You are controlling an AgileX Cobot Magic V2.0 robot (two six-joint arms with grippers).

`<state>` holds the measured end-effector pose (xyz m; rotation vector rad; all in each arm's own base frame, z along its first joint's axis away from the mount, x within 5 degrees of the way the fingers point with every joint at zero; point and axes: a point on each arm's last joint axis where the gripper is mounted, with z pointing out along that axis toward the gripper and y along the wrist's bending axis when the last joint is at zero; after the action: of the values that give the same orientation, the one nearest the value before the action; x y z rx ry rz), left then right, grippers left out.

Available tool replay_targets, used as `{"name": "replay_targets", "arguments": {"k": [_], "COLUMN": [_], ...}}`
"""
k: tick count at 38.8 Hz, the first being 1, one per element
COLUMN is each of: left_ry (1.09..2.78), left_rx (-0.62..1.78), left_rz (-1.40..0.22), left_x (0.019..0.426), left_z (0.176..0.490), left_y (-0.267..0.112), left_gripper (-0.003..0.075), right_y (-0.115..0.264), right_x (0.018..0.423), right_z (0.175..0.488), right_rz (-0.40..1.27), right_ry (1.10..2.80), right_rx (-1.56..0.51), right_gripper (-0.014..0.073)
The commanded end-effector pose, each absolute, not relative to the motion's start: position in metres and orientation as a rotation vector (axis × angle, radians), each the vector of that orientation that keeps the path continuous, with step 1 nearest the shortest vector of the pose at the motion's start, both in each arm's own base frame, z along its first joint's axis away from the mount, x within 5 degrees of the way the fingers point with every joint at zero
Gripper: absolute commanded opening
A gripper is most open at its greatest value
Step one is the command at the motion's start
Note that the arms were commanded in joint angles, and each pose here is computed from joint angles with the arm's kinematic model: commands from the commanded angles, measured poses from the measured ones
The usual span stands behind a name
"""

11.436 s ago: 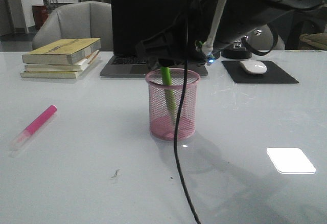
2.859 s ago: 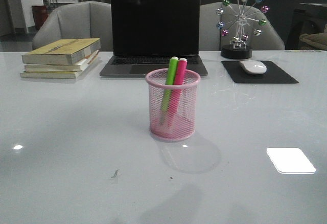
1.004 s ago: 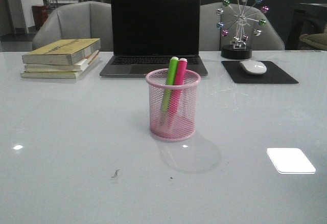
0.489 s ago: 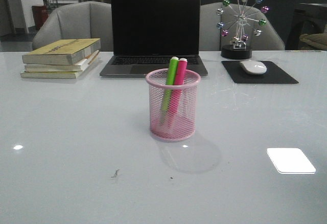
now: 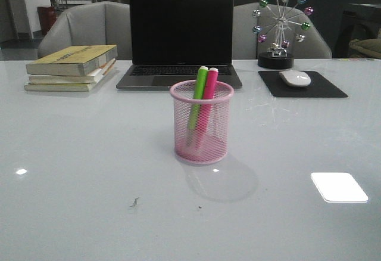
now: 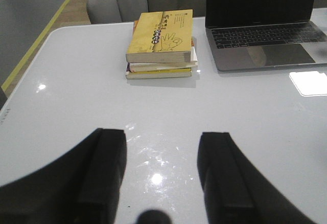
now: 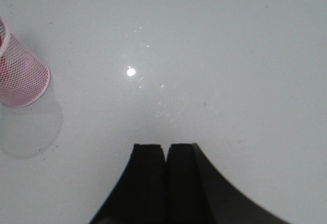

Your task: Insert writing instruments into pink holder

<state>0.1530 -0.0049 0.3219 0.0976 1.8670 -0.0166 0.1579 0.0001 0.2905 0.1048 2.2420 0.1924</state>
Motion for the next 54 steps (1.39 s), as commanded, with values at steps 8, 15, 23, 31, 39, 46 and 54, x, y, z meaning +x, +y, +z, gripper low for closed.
{"name": "replay_targets", "arguments": {"k": [8,15,23,31,39,46,54], "left_ry": [1.752,1.752,1.752,1.752,1.752,1.752,1.752], "left_rx": [0.063,0.063,0.063,0.063,0.063,0.063,0.063], "left_rz": [-0.005,-0.005,-0.005,-0.005,-0.005,-0.005,-0.005], "left_x": [0.154,0.154,0.154,0.154,0.154,0.154,0.154], "left_z": [0.340,0.340,0.340,0.340,0.340,0.340,0.340], "left_y": [-0.003,-0.003,-0.003,-0.003,-0.003,-0.003,-0.003], "left_gripper": [0.0381,0.0381,0.0381,0.0381,0.0381,0.0381,0.0381], "right_y": [0.013,0.017,0.015,0.016,0.013,0.009,0.007], "right_x": [0.152,0.127,0.105,0.104,0.102,0.088,0.070], "right_z": [0.334,0.357,0.368,0.363,0.352,0.328,0.293], "right_rz": [0.168,0.148,0.139,0.131,0.109,0.143,0.140], "right_ry": [1.867,1.677,1.581,1.629,1.625,1.535,1.464], "right_rx": [-0.012,-0.091,-0.094,-0.117,-0.093,-0.014,-0.012], "right_gripper": [0.0050,0.0050,0.0050,0.0050,0.0050,0.0050,0.0050]}}
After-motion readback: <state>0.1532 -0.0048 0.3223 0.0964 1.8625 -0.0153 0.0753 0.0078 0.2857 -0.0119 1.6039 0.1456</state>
